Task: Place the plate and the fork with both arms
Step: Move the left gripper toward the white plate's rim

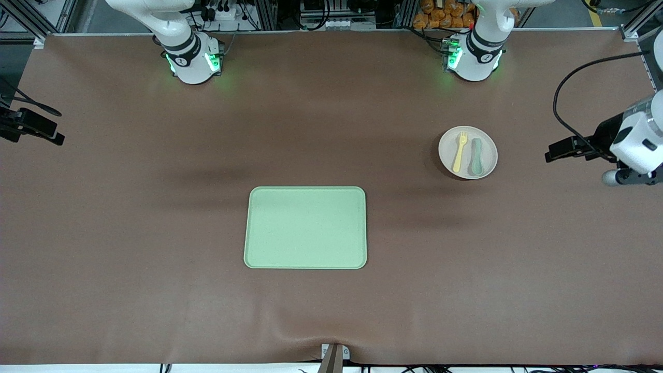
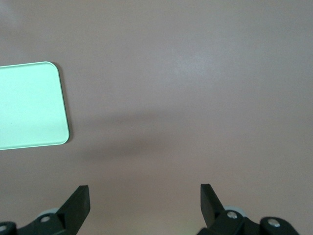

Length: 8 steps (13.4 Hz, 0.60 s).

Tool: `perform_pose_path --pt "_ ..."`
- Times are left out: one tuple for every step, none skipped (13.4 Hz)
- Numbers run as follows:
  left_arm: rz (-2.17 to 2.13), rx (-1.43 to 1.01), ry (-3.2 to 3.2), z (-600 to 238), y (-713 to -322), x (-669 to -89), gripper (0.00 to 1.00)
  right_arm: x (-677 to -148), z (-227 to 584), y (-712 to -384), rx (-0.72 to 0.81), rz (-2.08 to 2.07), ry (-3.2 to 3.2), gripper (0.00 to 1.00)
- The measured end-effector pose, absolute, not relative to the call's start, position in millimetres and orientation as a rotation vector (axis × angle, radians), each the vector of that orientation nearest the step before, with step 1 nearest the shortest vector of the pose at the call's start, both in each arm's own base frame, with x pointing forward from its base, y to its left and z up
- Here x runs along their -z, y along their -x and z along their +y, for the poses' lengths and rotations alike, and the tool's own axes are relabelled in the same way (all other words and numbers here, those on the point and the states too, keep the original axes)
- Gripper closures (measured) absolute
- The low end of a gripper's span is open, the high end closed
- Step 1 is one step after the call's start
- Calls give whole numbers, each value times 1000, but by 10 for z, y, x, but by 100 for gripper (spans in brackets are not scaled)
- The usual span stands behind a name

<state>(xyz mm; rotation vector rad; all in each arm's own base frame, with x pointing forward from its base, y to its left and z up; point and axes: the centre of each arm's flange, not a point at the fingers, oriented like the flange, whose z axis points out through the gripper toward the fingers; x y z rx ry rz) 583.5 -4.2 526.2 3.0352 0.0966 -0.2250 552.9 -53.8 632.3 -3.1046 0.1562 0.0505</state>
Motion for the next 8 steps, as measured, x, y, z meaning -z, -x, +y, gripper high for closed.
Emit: perform_pose_path --pt "106 241 -3017 -12 -5858 -5137 0 -6323 -538 -5529 -50 156 3105 0" --pt "115 251 -2997 15 -5864 -5004 0 -6324 -538 -5530 -49 156 3105 0" --pt "107 257 -2982 46 -5856 -4865 0 -6324 -538 -5530 -48 156 3105 0" --pt "83 265 -2973 79 -5835 -4724 0 -6324 -538 -5530 -48 156 3104 0" --pt "60 278 -2967 111 -5804 -4580 0 -6324 -538 -5531 -48 156 3104 0" --pt "31 282 -2962 147 -5776 -4446 0 -6325 -538 -5531 -47 156 3104 0" --pt "1 286 -2955 184 -5745 -4327 0 -6324 -535 -5532 -47 156 3104 0" --pt "-11 295 -2942 225 -5708 -4218 0 -6320 -530 -5535 -48 154 3104 0"
